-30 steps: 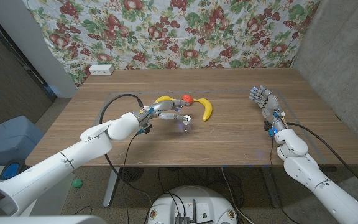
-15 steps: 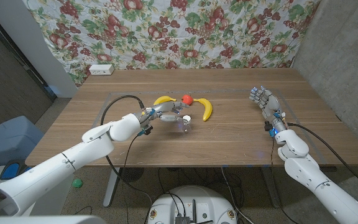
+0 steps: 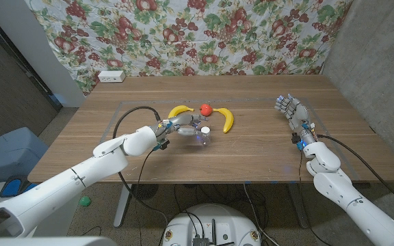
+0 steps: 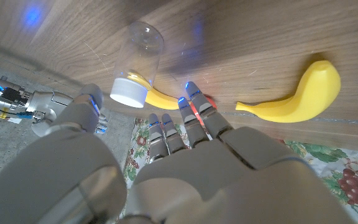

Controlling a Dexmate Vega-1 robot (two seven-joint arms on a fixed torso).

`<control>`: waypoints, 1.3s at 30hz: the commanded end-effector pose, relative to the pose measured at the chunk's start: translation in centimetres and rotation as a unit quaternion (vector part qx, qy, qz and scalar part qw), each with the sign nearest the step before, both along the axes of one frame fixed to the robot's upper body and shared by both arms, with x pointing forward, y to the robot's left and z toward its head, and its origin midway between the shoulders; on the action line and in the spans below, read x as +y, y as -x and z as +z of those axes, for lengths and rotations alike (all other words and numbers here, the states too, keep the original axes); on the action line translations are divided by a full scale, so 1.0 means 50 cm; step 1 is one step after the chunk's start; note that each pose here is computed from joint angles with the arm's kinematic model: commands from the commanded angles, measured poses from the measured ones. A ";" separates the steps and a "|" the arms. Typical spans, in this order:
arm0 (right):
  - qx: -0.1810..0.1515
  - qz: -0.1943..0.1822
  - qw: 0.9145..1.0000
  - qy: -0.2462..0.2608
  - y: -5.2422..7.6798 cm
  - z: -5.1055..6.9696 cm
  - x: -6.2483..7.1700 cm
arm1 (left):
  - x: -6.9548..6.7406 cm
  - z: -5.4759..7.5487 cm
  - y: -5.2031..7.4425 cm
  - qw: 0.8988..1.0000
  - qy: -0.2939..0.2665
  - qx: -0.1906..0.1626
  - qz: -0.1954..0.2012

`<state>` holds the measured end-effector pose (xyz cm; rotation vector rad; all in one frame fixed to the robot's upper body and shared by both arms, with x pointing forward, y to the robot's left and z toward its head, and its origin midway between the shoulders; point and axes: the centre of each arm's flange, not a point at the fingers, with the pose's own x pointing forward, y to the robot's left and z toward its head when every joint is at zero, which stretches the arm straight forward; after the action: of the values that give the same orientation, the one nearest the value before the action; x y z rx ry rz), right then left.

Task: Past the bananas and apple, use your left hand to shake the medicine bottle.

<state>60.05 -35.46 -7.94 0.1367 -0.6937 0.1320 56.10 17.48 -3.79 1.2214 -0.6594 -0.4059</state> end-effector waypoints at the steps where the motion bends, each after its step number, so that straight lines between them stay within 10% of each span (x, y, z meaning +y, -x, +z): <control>1: 0.004 0.000 1.000 -0.001 -0.006 -0.001 -0.007 | -0.006 -0.010 -0.007 1.000 -0.001 0.012 0.010; 39: 0.008 -0.004 1.000 -0.002 -0.004 -0.008 -0.022 | -0.031 -0.035 -0.028 1.000 0.005 0.025 0.005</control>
<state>60.32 -36.39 -8.18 0.1381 -0.6811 0.1277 57.32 16.40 -5.24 1.2096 -0.6035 -0.4233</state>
